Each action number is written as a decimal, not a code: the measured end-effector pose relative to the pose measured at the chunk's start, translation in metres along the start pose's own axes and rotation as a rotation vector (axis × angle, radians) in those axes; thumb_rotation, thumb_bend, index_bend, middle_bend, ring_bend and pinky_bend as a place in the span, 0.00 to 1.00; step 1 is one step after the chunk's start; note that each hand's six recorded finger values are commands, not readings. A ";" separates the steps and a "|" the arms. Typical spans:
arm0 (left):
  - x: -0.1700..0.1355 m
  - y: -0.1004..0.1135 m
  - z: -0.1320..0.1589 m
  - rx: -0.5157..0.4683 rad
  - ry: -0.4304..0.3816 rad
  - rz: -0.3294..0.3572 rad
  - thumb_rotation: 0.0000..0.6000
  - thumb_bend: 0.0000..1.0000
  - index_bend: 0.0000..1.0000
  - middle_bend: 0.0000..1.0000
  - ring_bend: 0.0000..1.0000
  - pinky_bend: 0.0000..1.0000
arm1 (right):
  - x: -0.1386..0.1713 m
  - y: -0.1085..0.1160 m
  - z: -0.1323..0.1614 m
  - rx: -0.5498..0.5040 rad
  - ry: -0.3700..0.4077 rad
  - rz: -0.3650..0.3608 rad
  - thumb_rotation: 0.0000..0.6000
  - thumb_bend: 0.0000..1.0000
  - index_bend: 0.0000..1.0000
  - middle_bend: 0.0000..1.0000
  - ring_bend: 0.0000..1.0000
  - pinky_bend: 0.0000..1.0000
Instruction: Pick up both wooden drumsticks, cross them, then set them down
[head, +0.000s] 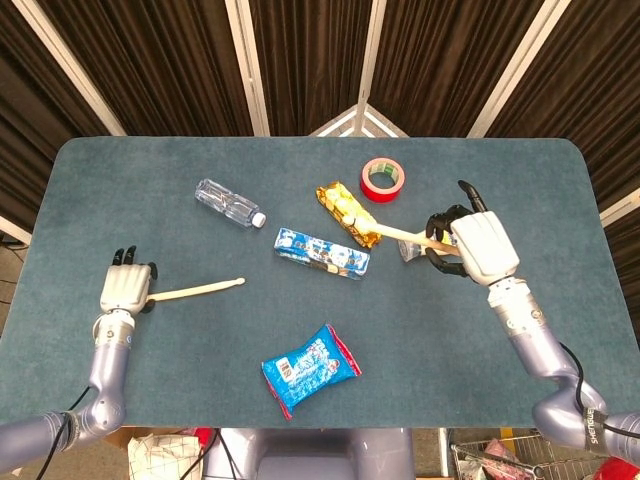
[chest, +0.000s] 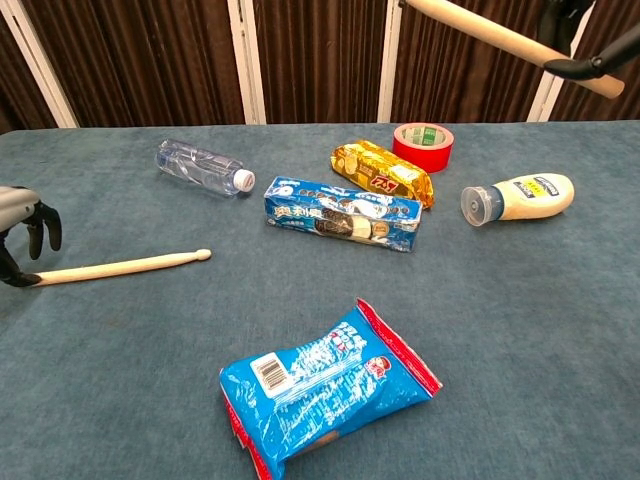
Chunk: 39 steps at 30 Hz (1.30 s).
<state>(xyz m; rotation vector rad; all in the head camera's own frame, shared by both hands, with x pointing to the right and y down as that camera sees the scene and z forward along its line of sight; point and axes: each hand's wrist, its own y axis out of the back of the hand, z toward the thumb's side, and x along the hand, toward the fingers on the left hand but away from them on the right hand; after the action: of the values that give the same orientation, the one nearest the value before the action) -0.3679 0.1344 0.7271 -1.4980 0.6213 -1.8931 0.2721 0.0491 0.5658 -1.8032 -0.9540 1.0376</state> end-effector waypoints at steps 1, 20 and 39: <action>0.000 -0.001 0.002 0.003 -0.006 0.001 1.00 0.38 0.43 0.45 0.05 0.00 | 0.000 0.000 0.000 0.000 -0.001 0.000 1.00 0.44 0.72 0.61 0.41 0.00; -0.003 -0.009 0.021 -0.004 -0.061 0.014 1.00 0.39 0.49 0.50 0.07 0.00 | 0.001 0.002 -0.006 0.009 -0.026 -0.007 1.00 0.44 0.72 0.62 0.42 0.00; -0.004 -0.008 0.029 0.053 -0.057 0.024 1.00 0.45 0.57 0.57 0.09 0.00 | 0.002 0.008 -0.008 0.017 -0.028 -0.016 1.00 0.44 0.72 0.62 0.42 0.00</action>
<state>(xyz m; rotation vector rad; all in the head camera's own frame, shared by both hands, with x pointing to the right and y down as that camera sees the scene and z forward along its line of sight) -0.3407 0.1435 0.7370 -1.4995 0.5562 -1.8282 0.2815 0.0457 0.5603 -1.7683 -0.9723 1.0601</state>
